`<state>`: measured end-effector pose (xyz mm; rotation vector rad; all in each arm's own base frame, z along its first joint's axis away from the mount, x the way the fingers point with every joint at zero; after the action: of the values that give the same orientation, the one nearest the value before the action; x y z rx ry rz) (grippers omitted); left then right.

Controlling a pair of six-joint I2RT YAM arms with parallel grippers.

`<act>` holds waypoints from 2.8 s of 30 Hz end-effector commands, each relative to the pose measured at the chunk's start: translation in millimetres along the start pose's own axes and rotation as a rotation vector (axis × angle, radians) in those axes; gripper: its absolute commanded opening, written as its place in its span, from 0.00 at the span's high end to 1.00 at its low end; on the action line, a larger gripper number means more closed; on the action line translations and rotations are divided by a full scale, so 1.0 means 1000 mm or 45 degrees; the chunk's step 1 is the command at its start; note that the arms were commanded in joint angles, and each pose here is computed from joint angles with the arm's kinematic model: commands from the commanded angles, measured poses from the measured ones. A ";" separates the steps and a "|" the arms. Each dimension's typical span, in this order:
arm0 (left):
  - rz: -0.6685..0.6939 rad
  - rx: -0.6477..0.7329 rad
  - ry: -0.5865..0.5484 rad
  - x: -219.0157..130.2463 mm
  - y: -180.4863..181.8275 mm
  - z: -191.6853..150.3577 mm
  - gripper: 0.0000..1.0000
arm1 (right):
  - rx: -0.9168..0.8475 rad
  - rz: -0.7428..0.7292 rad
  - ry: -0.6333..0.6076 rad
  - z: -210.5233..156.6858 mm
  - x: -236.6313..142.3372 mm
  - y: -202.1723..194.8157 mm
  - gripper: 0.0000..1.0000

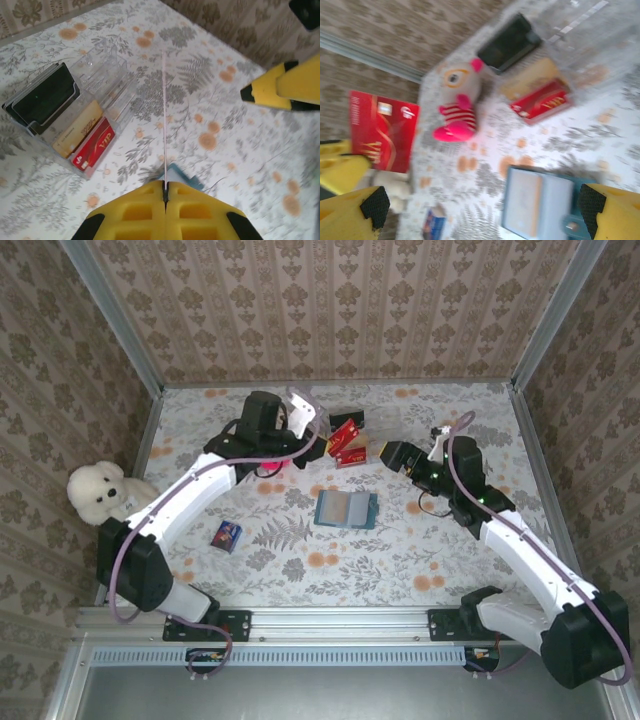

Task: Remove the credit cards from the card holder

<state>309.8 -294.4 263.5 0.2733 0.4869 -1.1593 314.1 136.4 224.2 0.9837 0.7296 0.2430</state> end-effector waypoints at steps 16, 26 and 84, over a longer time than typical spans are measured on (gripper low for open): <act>-0.237 0.845 0.217 0.090 0.043 -0.037 1.00 | -0.006 -0.364 0.103 -0.009 0.020 -0.071 0.00; -0.211 0.894 0.334 0.123 0.080 -0.060 1.00 | 0.008 -0.346 0.151 -0.018 0.018 -0.074 0.00; -0.086 0.604 0.451 0.143 0.090 -0.083 0.72 | 0.086 -0.272 0.202 -0.025 0.021 -0.068 0.00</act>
<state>416.1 -341.1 104.2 0.8913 0.5478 -1.3047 308.2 125.7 146.1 0.9303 0.9885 0.0863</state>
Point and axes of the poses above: each hand's point on the last joint's axis, 136 mm out from that joint toward the fingers, its own x axis out along the fingers, its own y axis along the line the jaws close on, z = x × y, the point moved 2 cm from there along -x, back along the fingers, and after that the axes turned 13 degrees about x, right-handed, at the moved point
